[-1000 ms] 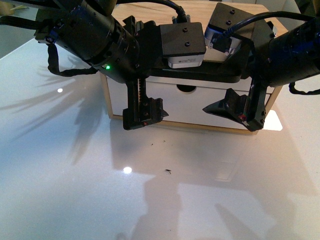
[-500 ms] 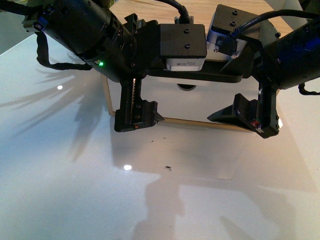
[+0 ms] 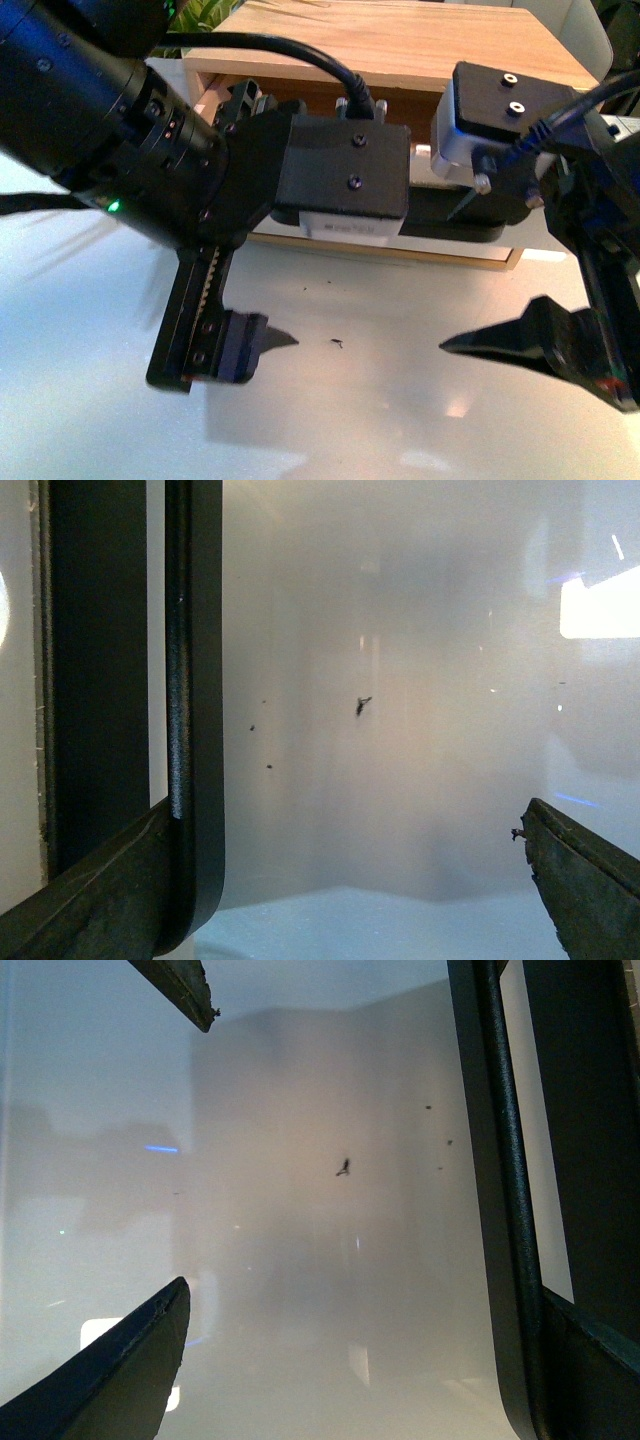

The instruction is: Pull drawer

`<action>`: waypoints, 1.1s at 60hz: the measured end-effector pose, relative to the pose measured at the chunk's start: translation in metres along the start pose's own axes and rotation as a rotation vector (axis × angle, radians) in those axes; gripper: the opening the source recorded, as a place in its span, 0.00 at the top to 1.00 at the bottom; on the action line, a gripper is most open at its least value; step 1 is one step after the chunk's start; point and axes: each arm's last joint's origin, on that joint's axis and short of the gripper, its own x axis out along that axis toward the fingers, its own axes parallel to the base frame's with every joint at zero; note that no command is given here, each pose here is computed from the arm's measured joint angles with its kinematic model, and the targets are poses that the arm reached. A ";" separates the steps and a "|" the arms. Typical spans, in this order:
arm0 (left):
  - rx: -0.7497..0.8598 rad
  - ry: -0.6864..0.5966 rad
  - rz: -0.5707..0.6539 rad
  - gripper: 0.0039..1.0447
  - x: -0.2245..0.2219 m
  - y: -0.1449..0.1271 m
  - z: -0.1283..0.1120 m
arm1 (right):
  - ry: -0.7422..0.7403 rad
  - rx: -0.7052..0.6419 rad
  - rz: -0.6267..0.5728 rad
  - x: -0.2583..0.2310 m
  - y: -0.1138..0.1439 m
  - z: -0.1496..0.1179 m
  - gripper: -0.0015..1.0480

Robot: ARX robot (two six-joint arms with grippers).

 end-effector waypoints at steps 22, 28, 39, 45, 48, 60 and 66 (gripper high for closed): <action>-0.136 -0.206 0.195 0.07 -0.017 -0.020 0.005 | -0.172 0.099 -0.146 -0.035 0.021 0.005 0.08; -0.194 -0.280 0.315 0.07 -0.038 -0.022 0.012 | -0.237 0.134 -0.204 -0.056 0.030 0.006 0.08; -0.327 -0.358 0.555 0.07 -0.075 -0.038 0.018 | -0.297 0.200 -0.376 -0.086 0.051 -0.005 0.08; -0.431 -0.389 0.667 0.07 -0.092 -0.056 0.015 | -0.336 0.251 -0.557 -0.101 0.060 -0.016 0.08; -0.530 -0.427 0.755 0.07 -0.104 -0.068 0.007 | -0.355 0.326 -0.724 -0.112 0.066 -0.026 0.08; -0.941 -0.437 0.969 0.07 -0.126 -0.119 -0.030 | -0.401 0.656 -1.006 -0.138 0.101 -0.063 0.08; -1.072 -0.450 0.988 0.07 -0.134 -0.146 -0.039 | -0.437 0.715 -1.038 -0.146 0.123 -0.071 0.08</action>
